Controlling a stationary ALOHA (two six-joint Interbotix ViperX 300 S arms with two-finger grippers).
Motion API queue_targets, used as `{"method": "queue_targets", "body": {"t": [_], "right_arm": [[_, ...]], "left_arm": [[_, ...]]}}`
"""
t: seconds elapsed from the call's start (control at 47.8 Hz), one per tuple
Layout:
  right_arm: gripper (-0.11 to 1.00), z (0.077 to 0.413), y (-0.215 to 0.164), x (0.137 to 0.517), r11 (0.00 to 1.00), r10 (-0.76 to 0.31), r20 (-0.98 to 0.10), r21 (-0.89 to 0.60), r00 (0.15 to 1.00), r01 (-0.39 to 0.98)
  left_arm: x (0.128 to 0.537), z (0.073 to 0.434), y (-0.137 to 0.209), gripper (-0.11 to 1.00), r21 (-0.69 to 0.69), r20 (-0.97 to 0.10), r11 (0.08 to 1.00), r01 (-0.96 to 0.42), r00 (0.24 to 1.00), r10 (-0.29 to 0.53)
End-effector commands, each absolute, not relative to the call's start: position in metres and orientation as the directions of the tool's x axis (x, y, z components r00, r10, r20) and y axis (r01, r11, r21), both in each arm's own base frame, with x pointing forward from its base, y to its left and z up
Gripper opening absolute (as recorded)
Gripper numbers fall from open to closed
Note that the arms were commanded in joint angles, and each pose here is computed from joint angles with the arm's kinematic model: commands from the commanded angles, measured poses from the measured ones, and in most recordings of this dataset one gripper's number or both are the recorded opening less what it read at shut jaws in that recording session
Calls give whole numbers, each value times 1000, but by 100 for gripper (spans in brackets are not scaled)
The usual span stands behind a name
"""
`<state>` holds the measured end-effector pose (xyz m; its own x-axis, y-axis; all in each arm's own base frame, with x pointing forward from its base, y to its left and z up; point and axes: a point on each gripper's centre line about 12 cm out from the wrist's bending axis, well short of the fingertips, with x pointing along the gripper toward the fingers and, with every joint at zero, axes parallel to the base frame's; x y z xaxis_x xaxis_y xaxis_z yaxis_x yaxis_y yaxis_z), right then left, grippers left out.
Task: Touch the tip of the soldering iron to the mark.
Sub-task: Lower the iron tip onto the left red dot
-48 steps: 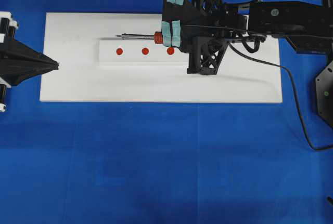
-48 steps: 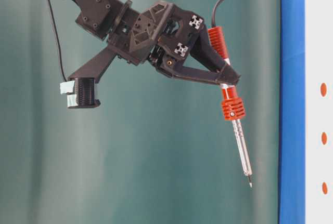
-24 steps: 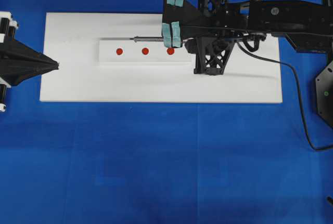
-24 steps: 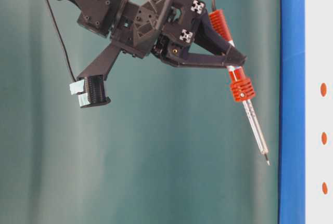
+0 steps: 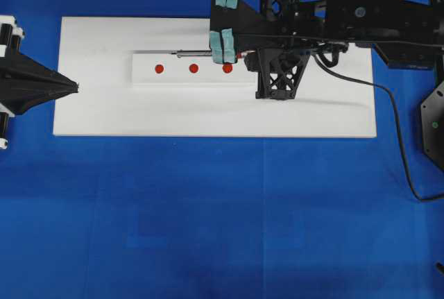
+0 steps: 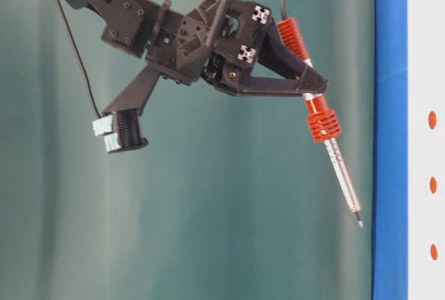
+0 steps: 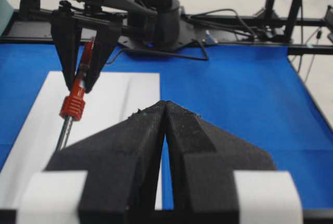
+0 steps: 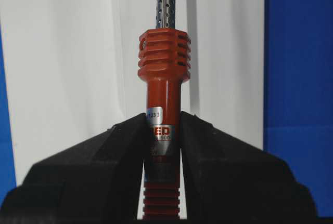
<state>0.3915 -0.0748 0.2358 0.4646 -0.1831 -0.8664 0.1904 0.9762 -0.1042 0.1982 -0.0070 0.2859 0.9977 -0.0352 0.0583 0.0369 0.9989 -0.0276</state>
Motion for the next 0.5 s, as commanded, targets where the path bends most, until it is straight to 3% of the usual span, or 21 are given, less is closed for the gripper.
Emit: {"method": "queue_targets", "body": {"t": [0.0, 0.481], "right_arm": [[7, 246, -76, 397, 976, -186, -849, -101, 495, 194], [7, 194, -78, 423, 980, -169, -860, -95, 482, 175]], "left_arm": [[200, 289, -6, 2, -29, 67, 999, 34, 997, -32], [200, 289, -6, 2, -31, 66, 999, 34, 997, -32]]}}
